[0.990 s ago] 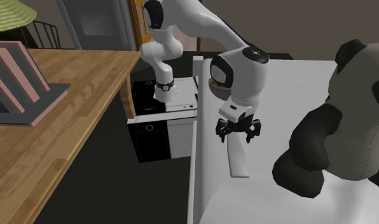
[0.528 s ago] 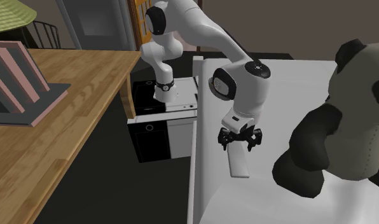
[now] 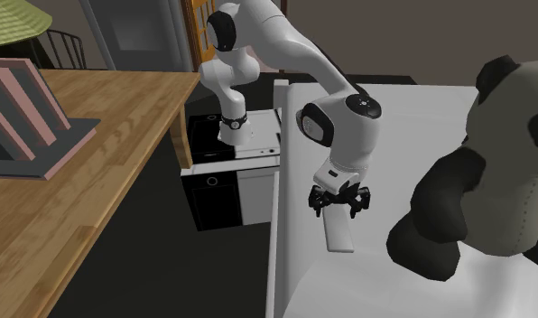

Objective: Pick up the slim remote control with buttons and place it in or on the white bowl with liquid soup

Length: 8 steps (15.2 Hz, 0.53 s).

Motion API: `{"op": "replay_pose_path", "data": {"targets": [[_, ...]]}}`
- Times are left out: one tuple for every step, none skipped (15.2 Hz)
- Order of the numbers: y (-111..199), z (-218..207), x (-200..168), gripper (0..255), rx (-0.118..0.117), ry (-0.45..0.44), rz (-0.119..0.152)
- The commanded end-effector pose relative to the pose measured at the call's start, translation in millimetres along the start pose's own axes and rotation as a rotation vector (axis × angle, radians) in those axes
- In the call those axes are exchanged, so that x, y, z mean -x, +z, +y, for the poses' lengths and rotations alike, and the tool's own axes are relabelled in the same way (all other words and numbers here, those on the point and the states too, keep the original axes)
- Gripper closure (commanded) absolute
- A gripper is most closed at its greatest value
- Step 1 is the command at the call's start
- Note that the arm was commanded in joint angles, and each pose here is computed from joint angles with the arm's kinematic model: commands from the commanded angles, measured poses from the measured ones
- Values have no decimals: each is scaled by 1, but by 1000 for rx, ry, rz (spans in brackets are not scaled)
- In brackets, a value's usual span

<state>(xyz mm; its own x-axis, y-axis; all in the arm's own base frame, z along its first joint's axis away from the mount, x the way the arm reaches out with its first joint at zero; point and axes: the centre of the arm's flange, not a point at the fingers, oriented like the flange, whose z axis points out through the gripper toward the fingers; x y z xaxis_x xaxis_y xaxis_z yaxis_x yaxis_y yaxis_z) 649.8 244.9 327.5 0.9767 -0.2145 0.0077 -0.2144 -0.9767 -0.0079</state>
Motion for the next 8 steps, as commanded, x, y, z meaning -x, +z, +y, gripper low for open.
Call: {"op": "replay_pose_path", "data": {"targets": [[0, 0, 0, 0, 0, 0, 0], [0, 0, 0, 255, 0, 0, 0], [0, 0, 0, 255, 0, 0, 0], [0, 0, 0, 255, 0, 0, 0], [0, 0, 0, 255, 0, 0, 0], [0, 0, 0, 255, 0, 0, 0], [0, 0, 0, 255, 0, 0, 0], [0, 0, 0, 255, 0, 0, 0]]}}
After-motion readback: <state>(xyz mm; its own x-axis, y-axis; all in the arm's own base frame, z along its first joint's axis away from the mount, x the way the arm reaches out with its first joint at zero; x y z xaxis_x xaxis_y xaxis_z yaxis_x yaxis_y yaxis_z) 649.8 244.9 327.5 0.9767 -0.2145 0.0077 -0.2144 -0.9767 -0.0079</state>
